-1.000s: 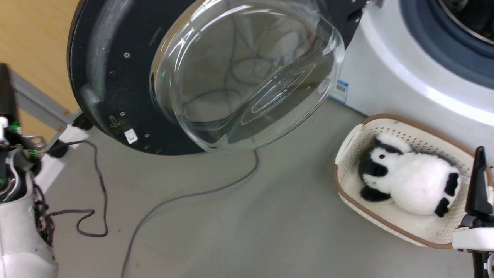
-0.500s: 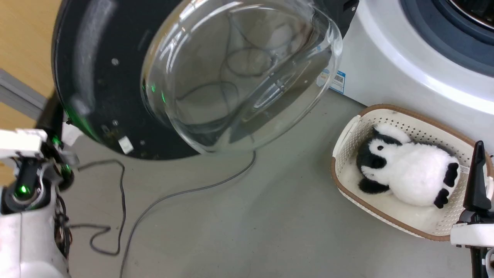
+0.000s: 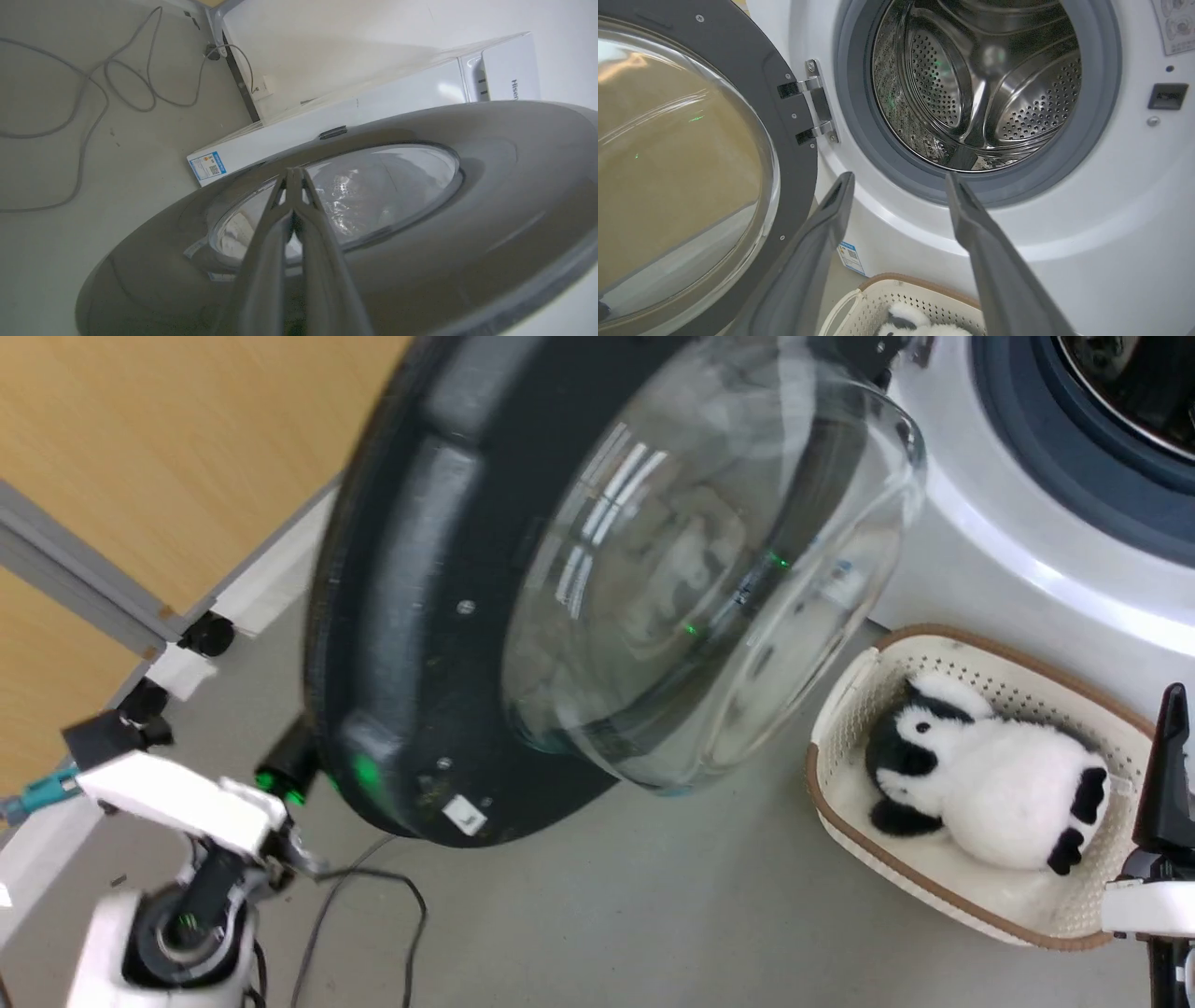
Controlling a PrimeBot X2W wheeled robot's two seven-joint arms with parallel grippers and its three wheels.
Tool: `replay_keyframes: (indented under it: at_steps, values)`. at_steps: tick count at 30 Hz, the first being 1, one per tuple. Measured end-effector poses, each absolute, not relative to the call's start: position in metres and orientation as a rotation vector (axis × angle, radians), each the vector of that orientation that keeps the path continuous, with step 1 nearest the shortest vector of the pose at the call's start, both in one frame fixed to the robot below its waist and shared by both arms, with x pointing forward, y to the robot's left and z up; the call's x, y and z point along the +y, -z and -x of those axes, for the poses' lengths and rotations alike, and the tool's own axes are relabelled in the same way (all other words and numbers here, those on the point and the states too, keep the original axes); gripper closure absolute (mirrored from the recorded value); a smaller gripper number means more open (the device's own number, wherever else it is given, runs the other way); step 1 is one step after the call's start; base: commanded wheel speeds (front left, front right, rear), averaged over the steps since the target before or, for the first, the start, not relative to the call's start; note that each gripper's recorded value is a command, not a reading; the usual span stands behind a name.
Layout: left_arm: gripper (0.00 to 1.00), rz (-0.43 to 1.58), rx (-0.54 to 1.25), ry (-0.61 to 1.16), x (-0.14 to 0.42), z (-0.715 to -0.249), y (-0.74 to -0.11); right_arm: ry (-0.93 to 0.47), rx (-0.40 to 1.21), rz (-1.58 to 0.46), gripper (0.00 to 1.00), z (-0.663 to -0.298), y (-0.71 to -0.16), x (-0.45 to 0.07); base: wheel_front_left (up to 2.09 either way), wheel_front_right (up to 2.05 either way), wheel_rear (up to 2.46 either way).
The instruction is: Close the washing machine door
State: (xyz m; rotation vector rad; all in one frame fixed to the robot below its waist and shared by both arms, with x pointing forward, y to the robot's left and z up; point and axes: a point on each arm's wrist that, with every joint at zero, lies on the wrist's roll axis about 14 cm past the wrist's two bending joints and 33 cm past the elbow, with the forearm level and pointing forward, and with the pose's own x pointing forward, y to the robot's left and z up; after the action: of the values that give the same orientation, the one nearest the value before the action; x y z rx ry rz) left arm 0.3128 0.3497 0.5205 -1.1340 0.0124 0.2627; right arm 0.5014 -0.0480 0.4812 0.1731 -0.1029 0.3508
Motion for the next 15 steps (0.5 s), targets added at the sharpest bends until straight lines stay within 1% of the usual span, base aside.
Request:
replay_keyframes:
  at_steps: [4,10,15]
  values:
    - [1.00,1.115,0.040,-0.168,0.317,-0.307,-0.528,-0.365,-0.112,-0.179,0.00,-0.499,-0.487,-0.043,0.00,0.00,0.00]
    - [1.00,1.113,0.129,-0.016,0.259,-0.307,-0.528,-0.373,-0.116,-0.189,0.00,-0.495,-0.494,-0.041,0.00,0.00,0.00]
    - [1.00,1.091,0.220,0.120,0.214,-0.301,-0.527,-0.343,-0.141,-0.205,0.00,-0.492,-0.507,-0.052,0.00,0.00,0.00]
